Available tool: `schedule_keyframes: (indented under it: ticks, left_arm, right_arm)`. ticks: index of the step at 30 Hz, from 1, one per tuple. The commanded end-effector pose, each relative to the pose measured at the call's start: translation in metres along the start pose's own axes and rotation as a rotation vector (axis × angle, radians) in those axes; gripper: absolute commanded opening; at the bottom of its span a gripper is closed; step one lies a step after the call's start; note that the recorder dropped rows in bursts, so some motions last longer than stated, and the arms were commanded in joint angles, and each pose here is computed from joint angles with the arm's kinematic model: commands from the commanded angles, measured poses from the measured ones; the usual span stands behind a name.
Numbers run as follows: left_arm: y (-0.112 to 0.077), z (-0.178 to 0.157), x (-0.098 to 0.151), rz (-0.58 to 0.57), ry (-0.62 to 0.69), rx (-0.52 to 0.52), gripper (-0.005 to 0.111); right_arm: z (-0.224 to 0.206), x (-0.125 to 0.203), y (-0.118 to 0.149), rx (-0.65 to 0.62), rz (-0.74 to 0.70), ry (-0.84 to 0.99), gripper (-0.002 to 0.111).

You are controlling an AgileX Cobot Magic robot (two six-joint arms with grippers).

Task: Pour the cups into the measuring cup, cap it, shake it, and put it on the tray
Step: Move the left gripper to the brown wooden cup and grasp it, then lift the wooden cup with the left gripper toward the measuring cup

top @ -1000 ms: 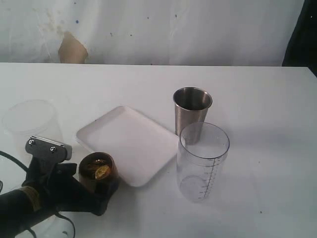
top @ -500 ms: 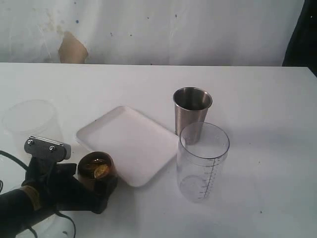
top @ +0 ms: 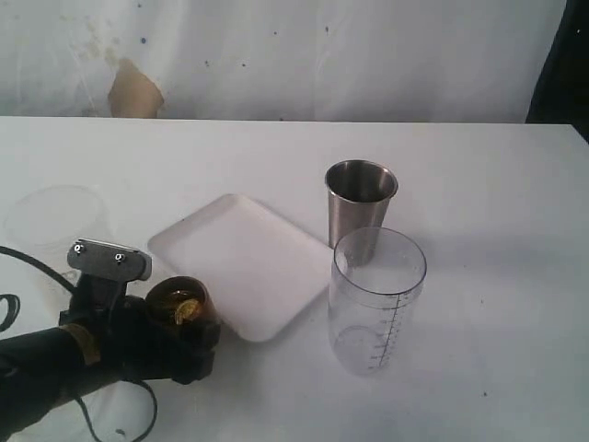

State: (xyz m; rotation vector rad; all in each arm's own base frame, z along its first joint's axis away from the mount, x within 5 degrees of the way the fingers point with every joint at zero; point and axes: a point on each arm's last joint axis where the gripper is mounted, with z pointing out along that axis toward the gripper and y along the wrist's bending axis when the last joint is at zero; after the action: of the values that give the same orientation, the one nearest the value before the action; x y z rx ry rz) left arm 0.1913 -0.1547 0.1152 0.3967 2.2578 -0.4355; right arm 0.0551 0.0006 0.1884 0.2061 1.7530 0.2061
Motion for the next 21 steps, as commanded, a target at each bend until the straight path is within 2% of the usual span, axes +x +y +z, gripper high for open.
schedule_keyframes:
  ticks: [1, 8, 11, 12, 14, 18, 20, 21]
  left_arm:
    - [-0.004, -0.015, -0.011, 0.011, -0.018, 0.019, 0.000]
    - [-0.014, -0.054, -0.044, 0.003, -0.087, 0.081, 0.000]
    - [-0.026, -0.064, -0.068, 0.075, -0.006, 0.108, 0.000]
    - [-0.036, -0.070, -0.089, 0.129, 0.049, 0.128, 0.000]
    - [-0.045, -0.080, -0.113, 0.194, 0.108, 0.137, 0.000]
    - [-0.051, -0.092, -0.139, 0.250, 0.117, 0.123, 0.000]
    - [-0.057, -0.098, -0.152, 0.307, 0.121, 0.081, 0.000]
    - [-0.060, -0.097, -0.157, 0.361, 0.147, 0.010, 0.000]
  right_arm:
    - [0.000, -0.001, 0.001, -0.008, -0.006, -0.015, 0.000]
    - [0.000, -0.001, 0.000, -0.008, -0.006, -0.013, 0.000]
    - [0.000, -0.001, 0.000, -0.008, -0.006, -0.013, 0.000]
    - [0.000, -0.001, 0.000, -0.008, -0.006, -0.013, 0.000]
    - [0.000, -0.001, 0.001, -0.008, 0.014, -0.014, 0.000]
    - [0.000, -0.001, 0.001, -0.008, 0.009, -0.014, 0.000]
    - [0.000, -0.001, 0.001, -0.009, 0.011, -0.014, 0.000]
    - [0.000, -0.001, 0.001, -0.009, 0.011, -0.014, 0.000]
